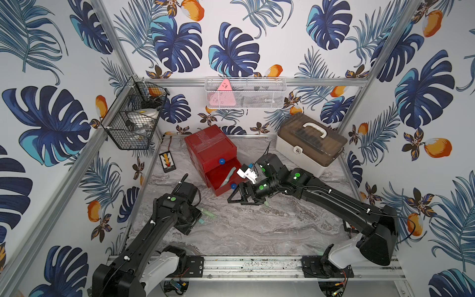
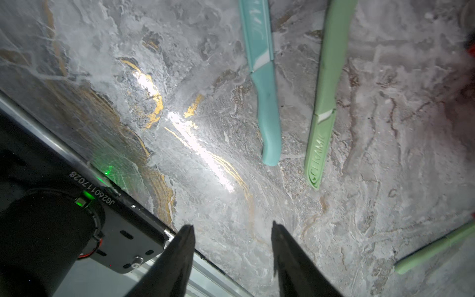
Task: Place the fruit knives into the drawer by color
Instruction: Pick up the fruit knife from the center of the board.
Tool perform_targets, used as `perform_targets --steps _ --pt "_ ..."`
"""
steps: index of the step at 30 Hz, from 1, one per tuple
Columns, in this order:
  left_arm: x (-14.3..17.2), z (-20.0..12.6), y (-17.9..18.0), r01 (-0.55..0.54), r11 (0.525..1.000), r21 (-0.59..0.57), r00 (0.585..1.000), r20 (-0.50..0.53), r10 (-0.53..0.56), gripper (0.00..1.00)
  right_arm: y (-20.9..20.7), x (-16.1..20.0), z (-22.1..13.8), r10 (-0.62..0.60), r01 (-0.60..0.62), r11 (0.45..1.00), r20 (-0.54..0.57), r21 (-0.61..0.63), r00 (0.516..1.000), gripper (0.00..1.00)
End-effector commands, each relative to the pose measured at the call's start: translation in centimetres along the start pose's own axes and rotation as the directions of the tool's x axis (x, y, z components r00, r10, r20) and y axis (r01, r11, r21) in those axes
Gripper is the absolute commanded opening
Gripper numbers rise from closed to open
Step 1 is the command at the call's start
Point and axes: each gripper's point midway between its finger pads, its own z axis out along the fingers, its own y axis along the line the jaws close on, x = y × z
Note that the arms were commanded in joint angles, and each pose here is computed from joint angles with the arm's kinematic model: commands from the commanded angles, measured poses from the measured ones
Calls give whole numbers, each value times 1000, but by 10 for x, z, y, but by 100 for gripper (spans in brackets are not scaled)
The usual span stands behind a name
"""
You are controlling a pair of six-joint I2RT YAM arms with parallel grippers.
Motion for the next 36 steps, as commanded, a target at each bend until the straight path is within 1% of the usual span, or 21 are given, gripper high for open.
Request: perform_targets --steps 1,4,8,11,13,16,24,28,33,36 --pt "-6 10 -14 35 999 38 999 -25 -34 51 1 1 0 -26 26 1000 -1 -4 1000 100" --pt "-13 21 -14 53 998 18 998 -44 -52 51 0 2 1 -30 30 1000 -7 -5 1000 100" --pt "-29 26 -13 72 997 1 997 -42 -72 49 1 2 2 -41 41 999 -18 -6 999 100" --pt "-42 31 -13 104 994 22 993 -52 -103 50 0 1 3 -44 44 999 -24 -6 999 100" --pt "-47 35 -15 107 994 23 993 -59 -106 50 0 2 4 -47 46 999 -28 -10 999 100" --pt "-48 43 -14 114 993 8 990 -88 -113 51 -1 0 6 -46 46 999 -28 -8 999 100" --pt "-55 55 -16 131 991 6 988 -87 -130 51 -1 -9 13 -47 47 999 -28 -8 998 100" --pt "-57 61 -11 136 990 -40 986 -95 -140 52 -1 -12 13 -46 46 999 -25 -5 999 100" --pt "-60 67 -12 139 989 -57 984 -104 -145 51 -2 -14 12 -42 42 999 -15 -8 999 100" --pt "-60 71 -8 125 989 -85 985 -112 -134 47 -3 -15 11 -39 39 999 -10 -8 999 100"
